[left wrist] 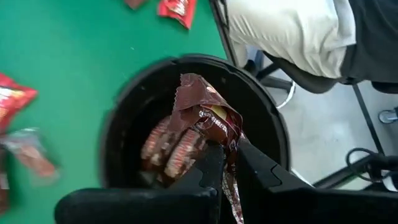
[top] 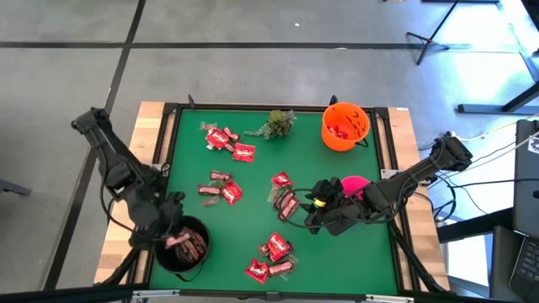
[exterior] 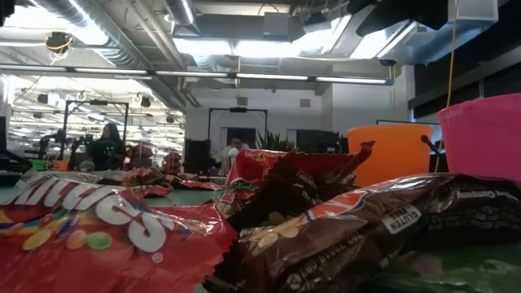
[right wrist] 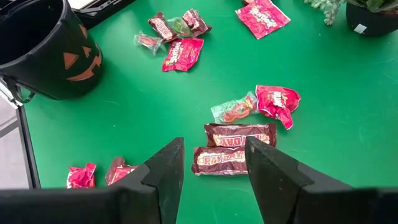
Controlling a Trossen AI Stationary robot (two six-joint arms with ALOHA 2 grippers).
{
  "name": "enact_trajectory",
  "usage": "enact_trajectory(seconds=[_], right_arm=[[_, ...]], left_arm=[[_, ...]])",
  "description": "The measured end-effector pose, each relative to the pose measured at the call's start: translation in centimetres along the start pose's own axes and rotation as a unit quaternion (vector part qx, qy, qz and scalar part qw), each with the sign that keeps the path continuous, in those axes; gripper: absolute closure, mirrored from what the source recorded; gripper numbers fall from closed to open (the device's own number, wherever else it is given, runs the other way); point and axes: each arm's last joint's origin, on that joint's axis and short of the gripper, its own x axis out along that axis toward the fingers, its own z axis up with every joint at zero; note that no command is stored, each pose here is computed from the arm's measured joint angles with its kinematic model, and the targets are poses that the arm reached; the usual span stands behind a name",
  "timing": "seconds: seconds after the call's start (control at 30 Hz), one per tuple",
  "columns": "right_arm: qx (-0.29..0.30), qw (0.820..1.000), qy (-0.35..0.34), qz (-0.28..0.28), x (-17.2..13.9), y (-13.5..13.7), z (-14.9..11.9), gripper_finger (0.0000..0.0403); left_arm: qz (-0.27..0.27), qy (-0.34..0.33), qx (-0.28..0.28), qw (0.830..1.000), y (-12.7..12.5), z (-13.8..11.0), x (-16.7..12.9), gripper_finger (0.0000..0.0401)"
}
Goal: Sort candy
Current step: Put the brown chocolate bar into the black bucket
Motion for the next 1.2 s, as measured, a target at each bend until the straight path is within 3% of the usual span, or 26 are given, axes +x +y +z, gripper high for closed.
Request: enact_trajectory(seconds=[0.1,0.23,0.5,0.63,0.8,1.0,1.2], right_arm=[[0.003,1.0,0.0,0.0,0.0,0.0,0.0,0.0237],[0.007,1.0,0.004,0.003,0.0,0.0,0.0,0.0237],[0.004,1.0,0.0,0.016,0.1,0.3,0.1,0.0237],[-0.032,0.998,-0.002,0.051,0.3,1.2,0.0,0.0237],[-0.086,0.992,-0.011,0.087,1.0,2.8,-0.8,0.0237],[-0.099,0.994,0.043,0.03,3.7,2.9,-3.5,0.0237],[-0.133,0.984,0.122,-0.007,7.5,2.2,-5.1,0.0237]], left_arm=[[-0.004,0.024,-0.011,1.0,-0.4,-0.1,0.8,0.0376],[-0.019,0.059,-0.017,0.998,-0.6,-0.2,1.5,0.0334],[-0.003,0.048,-0.03,0.998,0.0,0.2,1.4,0.0251],[0.001,0.026,-0.032,0.999,0.4,0.8,0.7,0.0247],[0.064,-0.058,0.046,0.995,0.3,2.3,-0.6,0.0249],[0.159,-0.128,0.141,0.969,0.8,3.5,-0.6,0.025],[0.191,-0.128,0.132,0.964,2.1,4.2,-0.7,0.025]])
